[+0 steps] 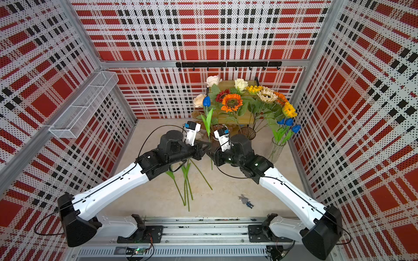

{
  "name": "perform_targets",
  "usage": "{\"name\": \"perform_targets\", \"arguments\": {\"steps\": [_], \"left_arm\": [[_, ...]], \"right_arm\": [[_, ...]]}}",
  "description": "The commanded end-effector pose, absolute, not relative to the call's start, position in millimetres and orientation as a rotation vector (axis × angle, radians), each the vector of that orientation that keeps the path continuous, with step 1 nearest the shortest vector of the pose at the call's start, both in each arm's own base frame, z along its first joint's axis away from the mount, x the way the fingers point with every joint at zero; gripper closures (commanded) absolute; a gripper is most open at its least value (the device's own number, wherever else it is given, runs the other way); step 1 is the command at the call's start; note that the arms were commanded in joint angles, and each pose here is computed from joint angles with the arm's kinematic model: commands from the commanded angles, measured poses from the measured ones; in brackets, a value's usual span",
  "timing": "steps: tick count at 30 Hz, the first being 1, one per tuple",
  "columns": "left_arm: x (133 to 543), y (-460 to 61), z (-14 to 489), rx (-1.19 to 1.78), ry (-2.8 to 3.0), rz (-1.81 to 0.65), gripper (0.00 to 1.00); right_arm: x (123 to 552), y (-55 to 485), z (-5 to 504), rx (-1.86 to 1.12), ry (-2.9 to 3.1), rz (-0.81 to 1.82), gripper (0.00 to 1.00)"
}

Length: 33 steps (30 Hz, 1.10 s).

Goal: Arrange the flowers in different vases according to their variety
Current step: Pick up the flower at the center of the board.

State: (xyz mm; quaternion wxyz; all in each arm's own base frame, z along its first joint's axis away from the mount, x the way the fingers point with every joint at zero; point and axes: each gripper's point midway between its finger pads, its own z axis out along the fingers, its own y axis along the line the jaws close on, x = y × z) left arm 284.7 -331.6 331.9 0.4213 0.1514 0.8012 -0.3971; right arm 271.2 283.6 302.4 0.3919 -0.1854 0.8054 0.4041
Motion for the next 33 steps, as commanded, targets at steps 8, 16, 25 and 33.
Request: {"name": "perform_targets", "arguments": {"steps": [8, 16, 25, 33], "left_arm": [[314.5, -254.5, 317.0, 0.107, 2.14, -0.746, 0.25], [294.8, -134.5, 194.9, -0.253, 2.505, -0.442, 0.25], [246.8, -114.3, 79.4, -0.351, 2.845, -0.321, 0.28], [248.7, -118.9, 40.9, -0.32, 2.94, -0.203, 0.32]], "right_arm": [[279.8, 262.4, 314.6, -0.388, 2.036, 0.89, 1.0], [280.8, 237.2, 328.4, -0.397, 2.007, 0.741, 1.0], [277.9, 216.9, 359.2, -0.376, 1.924, 0.651, 1.0], [274.3, 203.1, 370.3, -0.347, 1.902, 0.602, 1.0]]}}
